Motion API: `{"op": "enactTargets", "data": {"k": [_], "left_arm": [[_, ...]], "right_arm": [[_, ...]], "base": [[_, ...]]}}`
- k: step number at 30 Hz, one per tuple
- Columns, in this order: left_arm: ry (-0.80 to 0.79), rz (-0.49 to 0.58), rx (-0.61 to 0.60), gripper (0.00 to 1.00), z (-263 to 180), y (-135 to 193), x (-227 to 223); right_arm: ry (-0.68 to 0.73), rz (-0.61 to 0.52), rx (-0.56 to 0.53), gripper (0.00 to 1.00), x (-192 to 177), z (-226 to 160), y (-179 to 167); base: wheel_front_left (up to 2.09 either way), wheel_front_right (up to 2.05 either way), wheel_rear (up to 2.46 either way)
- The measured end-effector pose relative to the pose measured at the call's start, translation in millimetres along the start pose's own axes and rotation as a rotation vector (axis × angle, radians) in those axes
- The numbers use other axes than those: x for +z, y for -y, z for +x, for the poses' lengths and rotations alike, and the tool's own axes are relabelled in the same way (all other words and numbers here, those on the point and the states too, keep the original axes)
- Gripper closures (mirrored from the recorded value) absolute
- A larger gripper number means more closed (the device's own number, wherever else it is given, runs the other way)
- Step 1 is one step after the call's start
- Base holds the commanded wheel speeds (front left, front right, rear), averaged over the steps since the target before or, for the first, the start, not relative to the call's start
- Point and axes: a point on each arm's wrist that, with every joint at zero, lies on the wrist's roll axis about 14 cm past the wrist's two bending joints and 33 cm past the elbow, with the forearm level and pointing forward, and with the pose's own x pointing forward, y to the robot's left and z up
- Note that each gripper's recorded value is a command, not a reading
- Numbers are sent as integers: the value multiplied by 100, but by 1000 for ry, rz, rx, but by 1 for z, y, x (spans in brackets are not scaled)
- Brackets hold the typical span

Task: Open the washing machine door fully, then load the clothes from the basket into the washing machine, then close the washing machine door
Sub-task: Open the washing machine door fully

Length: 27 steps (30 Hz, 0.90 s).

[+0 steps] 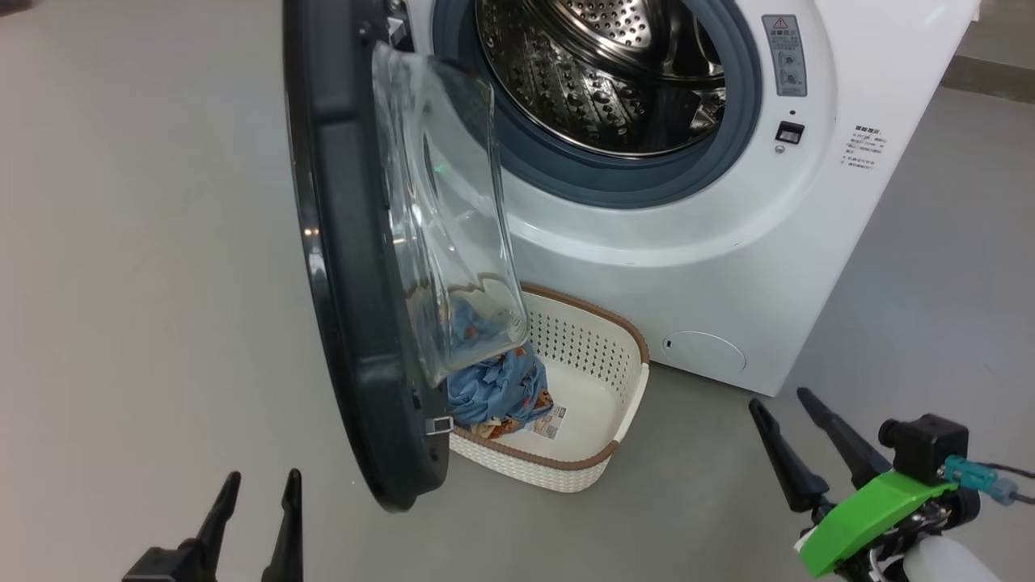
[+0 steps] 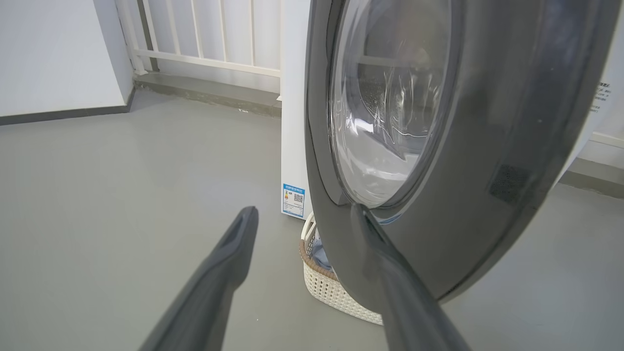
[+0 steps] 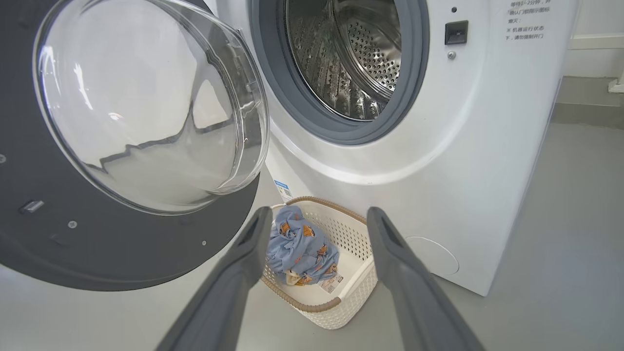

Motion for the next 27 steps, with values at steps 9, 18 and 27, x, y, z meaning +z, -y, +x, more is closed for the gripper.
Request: {"op": "enactTargets", "data": {"k": [9,18,27], "left_arm": [[-2,1,0,0,1,0,0],[227,11,56,100,13,-20,73],[536,-47,-153,100,6,49,170]], "right_arm": [[-11,1,-24,0,-7,-5,5],[-6,5,-21,0,-6,-4,2],[-11,-1,-17,0,-7,-3,2]], "base": [[0,0,0],[0,0,0],[0,0,0]]}}
